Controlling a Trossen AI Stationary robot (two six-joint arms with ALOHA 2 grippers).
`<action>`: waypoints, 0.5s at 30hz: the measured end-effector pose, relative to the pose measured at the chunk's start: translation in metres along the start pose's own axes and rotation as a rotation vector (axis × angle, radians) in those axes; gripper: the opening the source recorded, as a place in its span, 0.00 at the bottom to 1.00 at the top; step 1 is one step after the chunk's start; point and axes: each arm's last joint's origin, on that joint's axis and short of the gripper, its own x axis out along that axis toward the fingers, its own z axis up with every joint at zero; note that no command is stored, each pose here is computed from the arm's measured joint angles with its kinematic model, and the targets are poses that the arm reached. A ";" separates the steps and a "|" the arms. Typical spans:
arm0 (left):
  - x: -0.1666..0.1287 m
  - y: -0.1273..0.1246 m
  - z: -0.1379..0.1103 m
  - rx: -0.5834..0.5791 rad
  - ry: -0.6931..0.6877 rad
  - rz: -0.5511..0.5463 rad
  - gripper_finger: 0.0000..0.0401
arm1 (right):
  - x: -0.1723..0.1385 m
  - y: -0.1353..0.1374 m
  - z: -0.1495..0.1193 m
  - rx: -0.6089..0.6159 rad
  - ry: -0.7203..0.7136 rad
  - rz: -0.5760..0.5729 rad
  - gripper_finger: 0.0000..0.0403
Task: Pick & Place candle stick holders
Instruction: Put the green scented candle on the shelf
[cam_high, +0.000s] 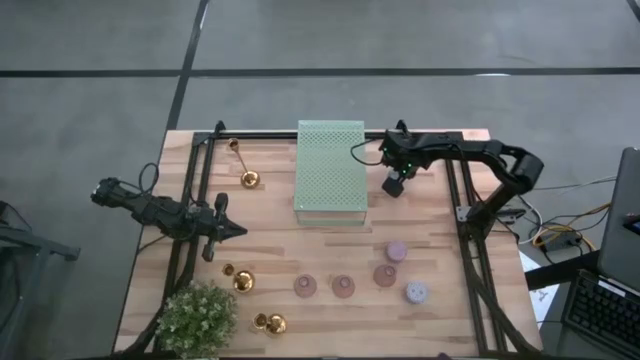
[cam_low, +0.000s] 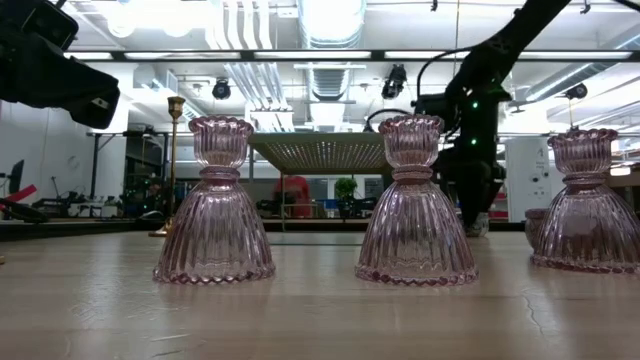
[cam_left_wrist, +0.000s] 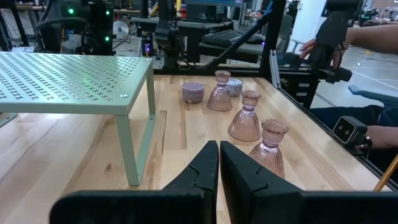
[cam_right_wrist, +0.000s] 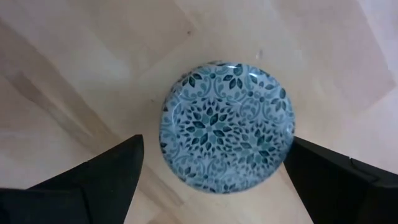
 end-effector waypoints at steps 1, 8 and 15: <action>0.000 0.000 0.000 0.000 0.000 0.000 0.05 | 0.002 0.000 0.001 -0.004 0.004 0.000 0.91; 0.000 0.000 0.000 0.000 0.000 0.000 0.05 | 0.007 0.001 0.004 -0.024 0.008 0.000 0.91; 0.000 0.000 0.000 0.000 0.000 0.000 0.05 | 0.007 0.001 0.005 -0.027 0.000 0.000 0.86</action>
